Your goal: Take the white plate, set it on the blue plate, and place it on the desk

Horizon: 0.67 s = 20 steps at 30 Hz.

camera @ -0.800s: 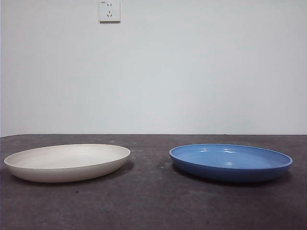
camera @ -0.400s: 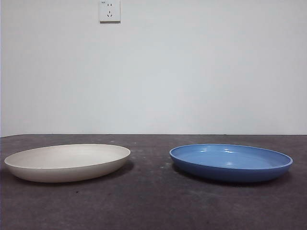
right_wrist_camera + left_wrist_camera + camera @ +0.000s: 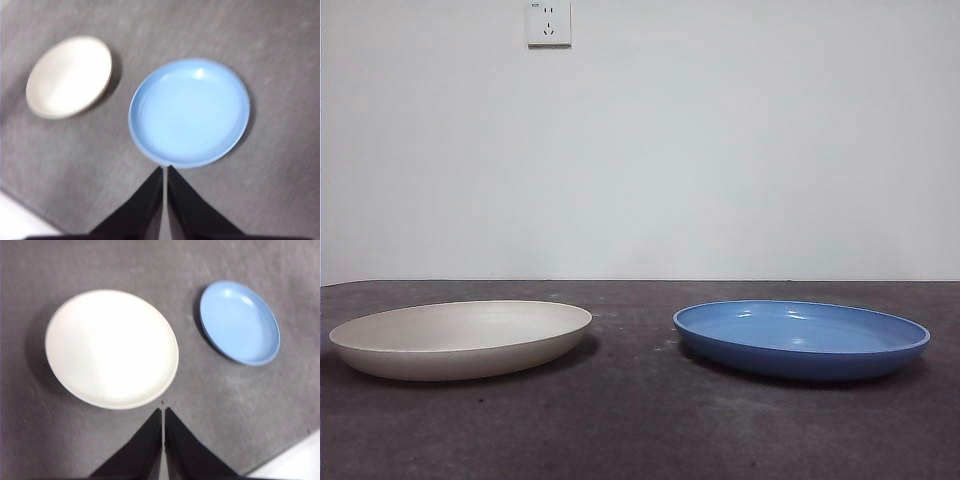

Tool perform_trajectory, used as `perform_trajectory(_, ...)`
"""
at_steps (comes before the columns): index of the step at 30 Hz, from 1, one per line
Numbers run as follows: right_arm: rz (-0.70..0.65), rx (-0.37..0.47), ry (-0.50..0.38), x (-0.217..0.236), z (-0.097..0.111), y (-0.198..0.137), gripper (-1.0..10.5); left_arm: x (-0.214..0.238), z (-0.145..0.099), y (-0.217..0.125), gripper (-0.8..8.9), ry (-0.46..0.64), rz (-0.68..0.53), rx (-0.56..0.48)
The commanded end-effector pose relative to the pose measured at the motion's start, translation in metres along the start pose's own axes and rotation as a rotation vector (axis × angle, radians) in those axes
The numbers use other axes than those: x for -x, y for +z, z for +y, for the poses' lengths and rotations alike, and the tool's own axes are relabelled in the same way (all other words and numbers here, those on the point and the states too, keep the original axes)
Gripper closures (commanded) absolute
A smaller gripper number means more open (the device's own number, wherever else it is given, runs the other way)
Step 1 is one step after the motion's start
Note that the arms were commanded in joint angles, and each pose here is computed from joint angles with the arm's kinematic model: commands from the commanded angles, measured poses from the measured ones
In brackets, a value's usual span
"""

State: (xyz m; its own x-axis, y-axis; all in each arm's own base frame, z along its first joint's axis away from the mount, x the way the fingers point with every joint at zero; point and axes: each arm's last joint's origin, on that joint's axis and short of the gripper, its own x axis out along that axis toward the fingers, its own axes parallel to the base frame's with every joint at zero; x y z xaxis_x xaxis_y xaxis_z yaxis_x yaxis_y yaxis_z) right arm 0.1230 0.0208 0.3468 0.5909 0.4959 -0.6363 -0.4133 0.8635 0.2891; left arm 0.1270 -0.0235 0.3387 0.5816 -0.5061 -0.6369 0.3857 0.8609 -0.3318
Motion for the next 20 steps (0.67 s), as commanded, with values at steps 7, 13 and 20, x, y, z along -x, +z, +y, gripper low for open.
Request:
perform_trajectory(7, 0.040, 0.043, 0.023, -0.0021, 0.0046, 0.0016, 8.5, 0.0020, -0.0036, 0.0041, 6.34, -0.015, -0.007, -0.035)
perform_trajectory(13, 0.039, 0.036, 0.023, -0.0021, 0.0047, 0.0017, 5.1, 0.0019, -0.0035, 0.0042, 3.16, -0.015, -0.007, -0.035)
perform_trajectory(20, 0.035, 0.027, 0.023, -0.0021, 0.0047, 0.0021, 5.1, -0.0035, -0.0004, 0.0084, 3.18, 0.000, -0.004, -0.026)
